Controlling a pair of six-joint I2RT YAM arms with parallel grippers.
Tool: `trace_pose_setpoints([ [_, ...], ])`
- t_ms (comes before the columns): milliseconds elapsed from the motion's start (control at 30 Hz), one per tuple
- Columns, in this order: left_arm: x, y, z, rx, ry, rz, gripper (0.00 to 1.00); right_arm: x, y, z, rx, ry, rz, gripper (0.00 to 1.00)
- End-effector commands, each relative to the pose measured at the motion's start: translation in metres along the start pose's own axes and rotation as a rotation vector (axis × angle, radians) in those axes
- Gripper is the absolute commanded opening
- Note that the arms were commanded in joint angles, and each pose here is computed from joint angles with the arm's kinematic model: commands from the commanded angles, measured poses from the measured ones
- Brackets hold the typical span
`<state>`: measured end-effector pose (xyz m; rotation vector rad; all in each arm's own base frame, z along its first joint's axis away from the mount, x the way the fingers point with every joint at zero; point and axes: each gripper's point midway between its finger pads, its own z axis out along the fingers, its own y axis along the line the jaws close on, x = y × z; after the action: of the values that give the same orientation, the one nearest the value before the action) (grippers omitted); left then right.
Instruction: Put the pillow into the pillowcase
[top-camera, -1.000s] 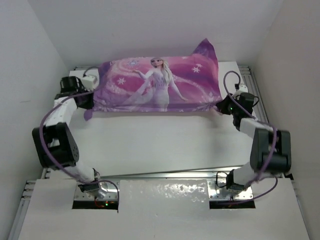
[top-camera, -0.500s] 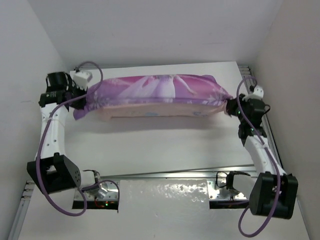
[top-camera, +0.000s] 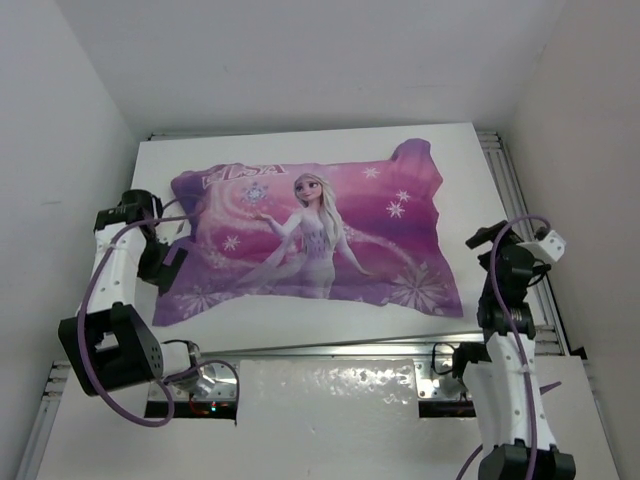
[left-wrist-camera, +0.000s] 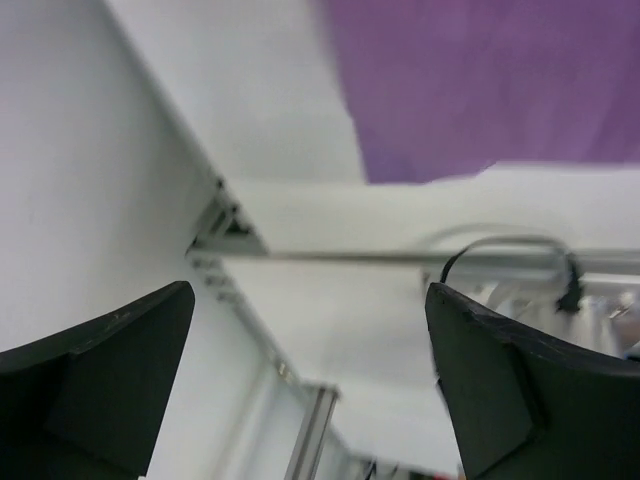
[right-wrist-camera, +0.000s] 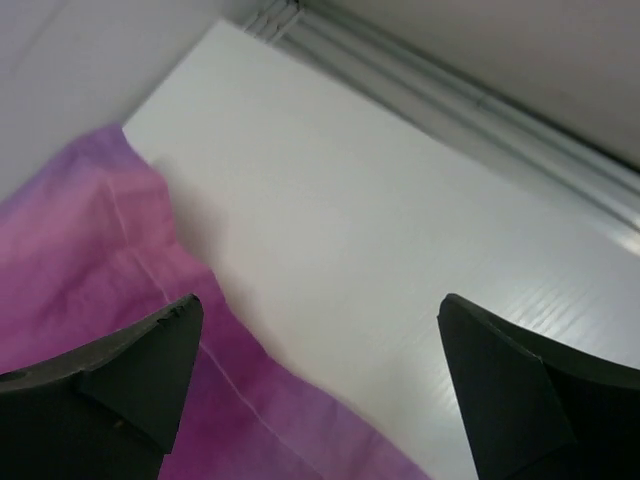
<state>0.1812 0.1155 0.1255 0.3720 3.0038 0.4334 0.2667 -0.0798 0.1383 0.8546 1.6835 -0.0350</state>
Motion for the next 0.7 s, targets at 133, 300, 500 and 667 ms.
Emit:
trace_pose_setpoints([
  [133, 0.043, 0.037, -0.050, -0.210, 0.132, 0.012, 1.00, -0.080, 0.027, -0.003, -0.014, -0.183, -0.063, 0.99],
  [300, -0.018, 0.084, -0.093, -0.378, -0.168, -0.157, 1.00, -0.088, 0.065, 0.011, -0.115, -0.046, -0.199, 0.99],
  [500, -0.083, 0.111, -0.138, -0.424, -0.608, -0.462, 1.00, -0.098, 0.080, 0.020, -0.136, -0.017, -0.232, 0.99],
  [667, -0.110, 0.104, -0.132, -0.319, -0.729, -0.666, 1.00, -0.097, 0.078, 0.021, -0.136, -0.045, -0.227, 0.99],
])
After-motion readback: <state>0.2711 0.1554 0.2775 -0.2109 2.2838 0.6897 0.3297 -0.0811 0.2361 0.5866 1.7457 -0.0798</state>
